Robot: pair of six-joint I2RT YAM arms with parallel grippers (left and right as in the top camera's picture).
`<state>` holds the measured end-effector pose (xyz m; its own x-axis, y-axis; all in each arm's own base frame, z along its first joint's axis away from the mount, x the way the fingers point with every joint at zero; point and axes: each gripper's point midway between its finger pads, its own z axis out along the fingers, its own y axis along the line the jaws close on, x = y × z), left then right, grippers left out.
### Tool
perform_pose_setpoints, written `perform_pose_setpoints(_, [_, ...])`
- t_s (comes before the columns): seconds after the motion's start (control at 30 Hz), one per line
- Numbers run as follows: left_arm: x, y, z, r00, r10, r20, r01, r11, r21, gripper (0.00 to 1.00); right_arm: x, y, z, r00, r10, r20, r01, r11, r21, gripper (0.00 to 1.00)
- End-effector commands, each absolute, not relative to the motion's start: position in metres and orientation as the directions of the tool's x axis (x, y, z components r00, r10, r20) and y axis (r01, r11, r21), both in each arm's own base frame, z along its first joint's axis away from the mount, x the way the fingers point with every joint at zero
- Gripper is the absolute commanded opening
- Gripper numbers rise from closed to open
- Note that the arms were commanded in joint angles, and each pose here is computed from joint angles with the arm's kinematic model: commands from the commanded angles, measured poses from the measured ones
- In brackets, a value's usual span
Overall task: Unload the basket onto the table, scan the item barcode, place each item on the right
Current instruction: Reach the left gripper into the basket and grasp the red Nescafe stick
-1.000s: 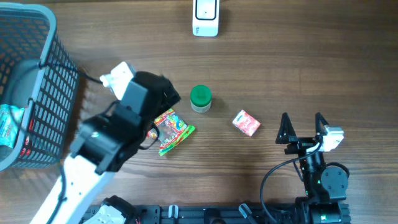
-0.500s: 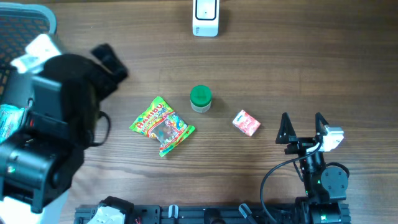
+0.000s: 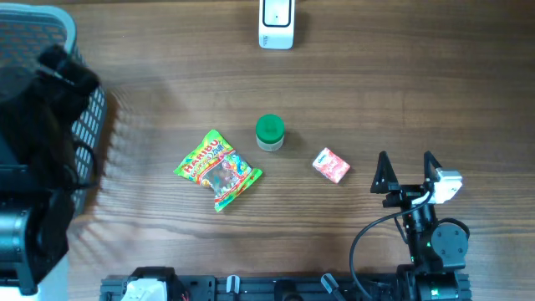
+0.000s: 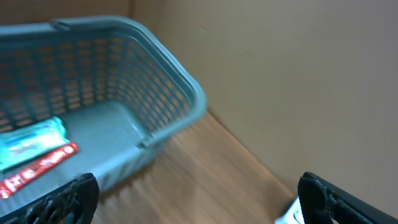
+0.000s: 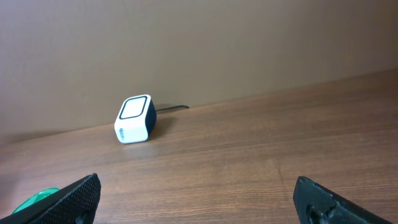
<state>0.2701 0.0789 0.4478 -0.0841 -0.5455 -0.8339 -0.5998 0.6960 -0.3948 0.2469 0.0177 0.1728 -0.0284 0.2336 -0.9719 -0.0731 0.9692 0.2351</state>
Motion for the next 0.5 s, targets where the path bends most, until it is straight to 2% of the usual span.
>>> perform_pose_setpoints(0.0, [0.256, 0.113, 0.457, -0.005, -0.525, -0.851, -0.681, 0.625, -0.382, 1.00, 0.247, 0.017, 0.174, -0.020, 0.236, -0.972, -0.067, 0.969, 0.237, 1.00])
perform_pose_setpoints(0.1, [0.249, 0.138, 0.451, 0.045, -0.541, -0.840, -0.745, 0.542, -0.389, 1.00, 0.247, 0.017, 0.174, -0.019, 0.236, -0.972, -0.066, 0.969, 0.236, 1.00])
perform_pose_setpoints(0.27, [0.234, 0.184, 0.419, 0.208, -0.641, -0.739, -0.847, 0.260, -0.464, 1.00, 0.247, 0.017, 0.174, -0.019, 0.236, -0.972, -0.066, 0.969, 0.236, 1.00])
perform_pose_setpoints(0.47, [0.249, 0.232, 0.365, 0.216, -0.740, -0.637, -0.902, 0.099, -0.421, 1.00, 0.247, 0.017, 0.174, -0.019, 0.236, -0.972, -0.066, 0.969, 0.236, 1.00])
